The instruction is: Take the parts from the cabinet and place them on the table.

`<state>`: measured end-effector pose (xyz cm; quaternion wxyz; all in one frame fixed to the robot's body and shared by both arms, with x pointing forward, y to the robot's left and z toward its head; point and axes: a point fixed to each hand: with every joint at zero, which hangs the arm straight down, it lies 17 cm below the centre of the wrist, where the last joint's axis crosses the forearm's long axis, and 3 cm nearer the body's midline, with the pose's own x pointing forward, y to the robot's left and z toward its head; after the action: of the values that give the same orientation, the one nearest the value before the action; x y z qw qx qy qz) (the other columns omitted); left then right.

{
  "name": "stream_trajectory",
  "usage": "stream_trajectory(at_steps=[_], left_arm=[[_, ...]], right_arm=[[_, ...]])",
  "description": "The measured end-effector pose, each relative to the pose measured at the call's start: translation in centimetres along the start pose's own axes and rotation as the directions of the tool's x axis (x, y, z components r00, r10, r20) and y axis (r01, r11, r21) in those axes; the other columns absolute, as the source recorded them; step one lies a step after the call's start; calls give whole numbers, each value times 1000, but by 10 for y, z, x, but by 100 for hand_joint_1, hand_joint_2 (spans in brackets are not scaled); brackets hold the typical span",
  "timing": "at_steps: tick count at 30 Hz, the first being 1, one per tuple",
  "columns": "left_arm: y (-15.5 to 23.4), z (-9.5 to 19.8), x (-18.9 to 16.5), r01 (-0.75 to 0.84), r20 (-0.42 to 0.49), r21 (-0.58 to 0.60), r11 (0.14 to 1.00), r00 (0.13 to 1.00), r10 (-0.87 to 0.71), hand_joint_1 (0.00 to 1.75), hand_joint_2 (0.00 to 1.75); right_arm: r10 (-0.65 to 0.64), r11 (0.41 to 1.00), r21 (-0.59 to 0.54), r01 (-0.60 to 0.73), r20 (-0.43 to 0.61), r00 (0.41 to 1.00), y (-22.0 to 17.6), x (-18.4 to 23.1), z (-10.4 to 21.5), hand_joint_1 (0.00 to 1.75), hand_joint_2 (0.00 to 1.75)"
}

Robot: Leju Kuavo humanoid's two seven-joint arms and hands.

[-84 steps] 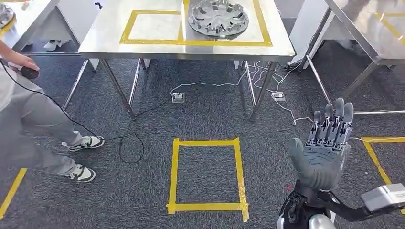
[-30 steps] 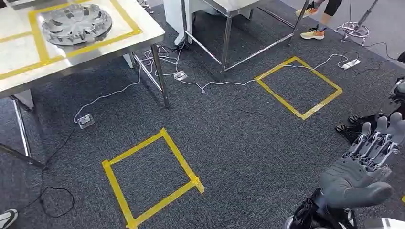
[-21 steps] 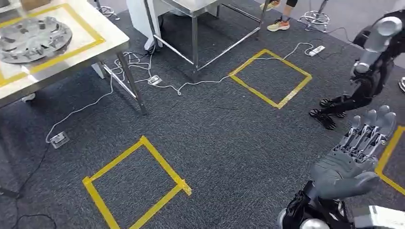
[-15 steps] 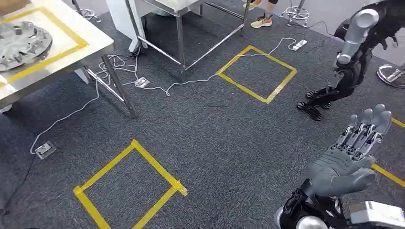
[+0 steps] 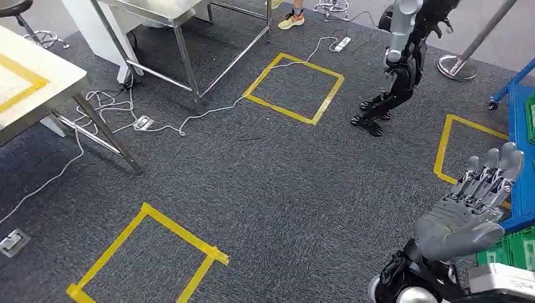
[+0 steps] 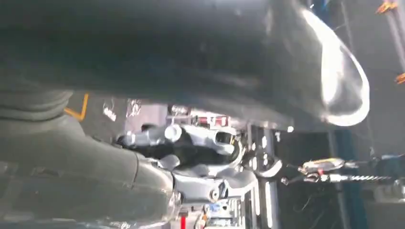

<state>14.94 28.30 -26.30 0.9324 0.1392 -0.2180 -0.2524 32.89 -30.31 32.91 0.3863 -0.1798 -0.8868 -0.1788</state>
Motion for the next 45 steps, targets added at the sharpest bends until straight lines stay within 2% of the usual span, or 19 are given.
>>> stream_trajectory(at_steps=[22,34,42,45], left_arm=[[-3,2,-9,13,-14,-4,1000,1000,-13,0,0],[-2,0,1,15,4,-2,1000,1000,-15,0,0],[-5,2,-6,25,-8,-8,1000,1000,-26,0,0],[-6,3,-6,27,-8,-11,1000,1000,-27,0,0]], right_arm=[[16,1000,-3,-16,-2,1000,-1,-3,-4,0,0],[20,1000,-3,-20,5,1000,-1,-2,-7,0,0],[29,1000,0,-29,-17,999,-1,-7,-6,0,0],[40,999,15,-39,-76,996,1,-20,-4,0,0]])
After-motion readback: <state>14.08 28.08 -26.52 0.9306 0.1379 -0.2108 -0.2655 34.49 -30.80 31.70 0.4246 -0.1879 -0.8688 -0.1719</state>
